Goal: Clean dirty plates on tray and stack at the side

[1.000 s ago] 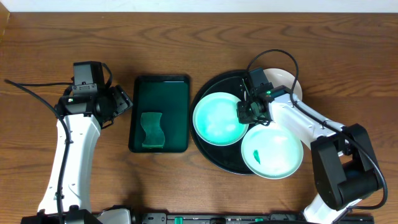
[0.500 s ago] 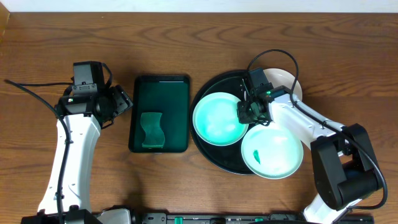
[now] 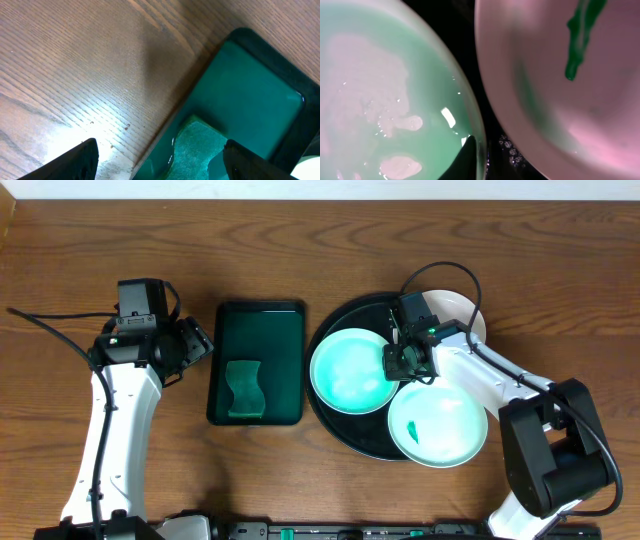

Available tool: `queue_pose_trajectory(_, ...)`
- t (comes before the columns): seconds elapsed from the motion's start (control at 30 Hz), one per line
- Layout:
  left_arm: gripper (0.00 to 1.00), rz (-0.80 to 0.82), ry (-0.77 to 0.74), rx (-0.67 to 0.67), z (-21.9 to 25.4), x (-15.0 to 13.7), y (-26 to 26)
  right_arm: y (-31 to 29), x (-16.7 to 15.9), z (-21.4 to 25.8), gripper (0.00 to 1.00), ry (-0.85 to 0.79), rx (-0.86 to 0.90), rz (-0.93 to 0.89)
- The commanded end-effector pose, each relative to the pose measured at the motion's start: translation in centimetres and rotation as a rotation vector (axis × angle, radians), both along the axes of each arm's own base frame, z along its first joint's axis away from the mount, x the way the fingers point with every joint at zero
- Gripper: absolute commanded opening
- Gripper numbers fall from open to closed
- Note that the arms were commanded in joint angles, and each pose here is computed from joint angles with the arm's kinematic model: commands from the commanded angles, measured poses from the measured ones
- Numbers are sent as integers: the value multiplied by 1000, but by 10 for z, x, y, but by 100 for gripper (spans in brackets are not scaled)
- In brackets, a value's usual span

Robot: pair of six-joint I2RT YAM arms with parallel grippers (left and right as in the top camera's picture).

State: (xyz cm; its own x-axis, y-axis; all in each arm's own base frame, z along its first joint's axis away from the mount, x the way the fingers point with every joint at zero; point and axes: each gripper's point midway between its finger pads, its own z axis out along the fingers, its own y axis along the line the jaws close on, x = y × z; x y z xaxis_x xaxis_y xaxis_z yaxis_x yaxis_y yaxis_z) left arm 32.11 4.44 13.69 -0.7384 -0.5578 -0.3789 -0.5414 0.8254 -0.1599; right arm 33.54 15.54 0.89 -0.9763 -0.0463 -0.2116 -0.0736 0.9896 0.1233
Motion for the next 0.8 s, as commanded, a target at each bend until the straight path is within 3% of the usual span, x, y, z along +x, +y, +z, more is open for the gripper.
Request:
queue_pose_trajectory(0.0,80,9,-9,17,4,2,4,-2,-2,-2,1,1,-14,-9)
queue_pose_trajectory(0.77,80,9,-9,17,4,2,4,-16,5,42,1,-65,23,-53)
